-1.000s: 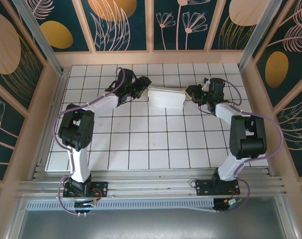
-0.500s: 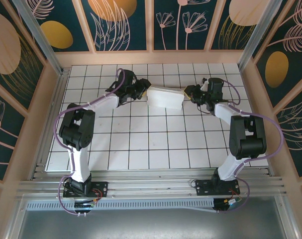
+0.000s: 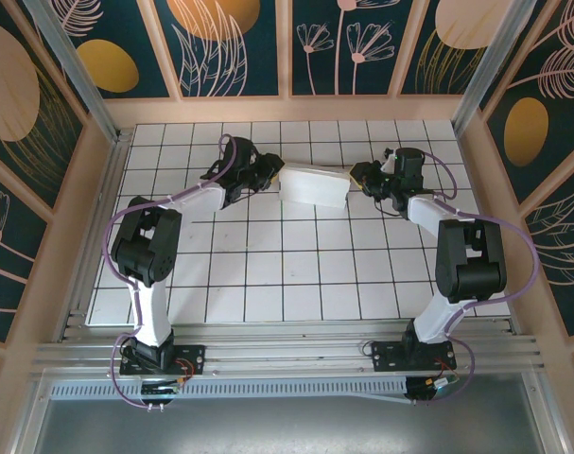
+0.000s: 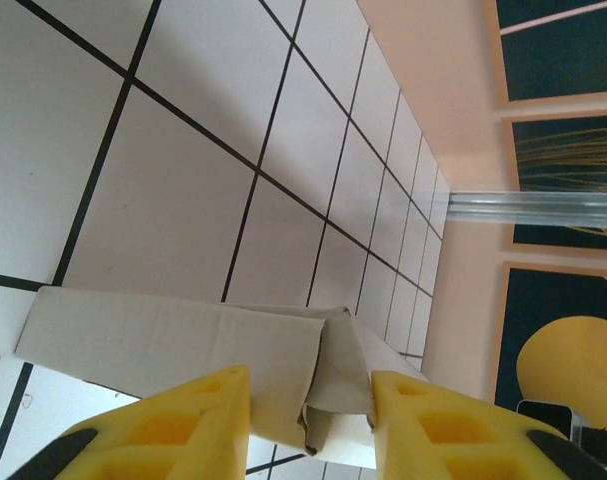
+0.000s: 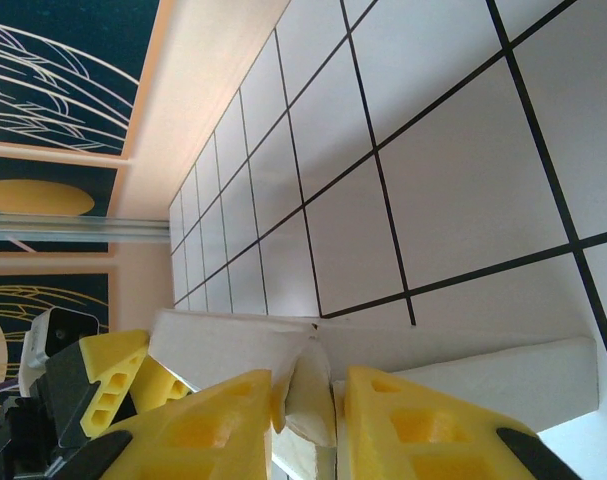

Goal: Fold the paper box

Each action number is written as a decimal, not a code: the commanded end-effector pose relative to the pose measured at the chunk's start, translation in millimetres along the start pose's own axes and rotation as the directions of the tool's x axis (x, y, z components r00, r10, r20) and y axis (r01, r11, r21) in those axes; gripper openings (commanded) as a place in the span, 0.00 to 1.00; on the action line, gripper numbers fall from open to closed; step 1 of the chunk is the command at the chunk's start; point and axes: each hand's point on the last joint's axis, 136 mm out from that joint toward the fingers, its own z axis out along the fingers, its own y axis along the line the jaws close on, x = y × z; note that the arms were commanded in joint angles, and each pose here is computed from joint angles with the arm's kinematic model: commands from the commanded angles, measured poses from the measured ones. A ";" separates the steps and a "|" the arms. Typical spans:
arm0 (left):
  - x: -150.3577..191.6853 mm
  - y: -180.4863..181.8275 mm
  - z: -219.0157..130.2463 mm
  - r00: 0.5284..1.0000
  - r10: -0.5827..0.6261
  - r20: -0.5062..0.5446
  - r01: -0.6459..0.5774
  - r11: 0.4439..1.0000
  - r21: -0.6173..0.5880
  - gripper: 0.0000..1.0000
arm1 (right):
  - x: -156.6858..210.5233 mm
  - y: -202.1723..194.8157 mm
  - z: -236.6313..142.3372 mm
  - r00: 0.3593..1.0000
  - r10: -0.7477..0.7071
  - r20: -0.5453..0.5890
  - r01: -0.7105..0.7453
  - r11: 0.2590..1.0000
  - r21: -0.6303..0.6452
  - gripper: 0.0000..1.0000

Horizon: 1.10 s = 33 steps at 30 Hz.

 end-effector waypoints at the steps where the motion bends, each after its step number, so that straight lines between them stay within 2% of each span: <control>1: 0.6 30.9 -2.8 0.996 -0.084 0.010 0.085 0.994 -0.070 0.28 | 38.1 -44.5 3.8 0.992 0.086 -0.092 -0.070 0.984 0.165 0.25; 7: 11.6 45.6 -7.9 0.991 -0.136 -0.001 0.136 0.989 -0.055 0.19 | 40.0 -46.4 4.1 0.991 0.089 -0.096 -0.072 0.983 0.170 0.25; 11: 13.9 49.1 -11.7 0.993 -0.120 -0.003 0.120 0.991 -0.057 0.14 | 40.6 -45.8 4.1 0.991 0.089 -0.099 -0.071 0.983 0.169 0.25; 15: 14.3 50.1 -14.6 0.996 -0.088 -0.002 0.088 0.994 -0.067 0.15 | 43.8 -42.4 2.8 0.992 0.067 -0.107 -0.050 0.986 0.157 0.25; 20: 8.8 52.0 -17.3 0.999 -0.034 0.024 0.036 0.994 -0.100 0.16 | 41.8 -30.1 -8.1 0.994 0.018 -0.110 -0.004 0.992 0.129 0.32; 26: 10.0 63.7 -13.2 1.000 -0.012 0.017 0.014 0.991 -0.134 0.15 | 36.9 -13.3 -17.9 0.991 0.059 -0.116 -0.050 0.995 0.081 0.38; 30: 9.6 59.8 -10.9 1.000 -0.015 0.013 0.017 0.993 -0.120 0.12 | 38.7 -8.4 -19.7 0.988 0.105 -0.113 -0.097 0.993 0.070 0.37; 33: 8.7 55.0 -9.4 1.000 -0.021 0.012 0.022 0.994 -0.106 0.08 | 48.2 -4.1 -18.4 0.981 0.143 -0.129 -0.139 0.990 0.038 0.26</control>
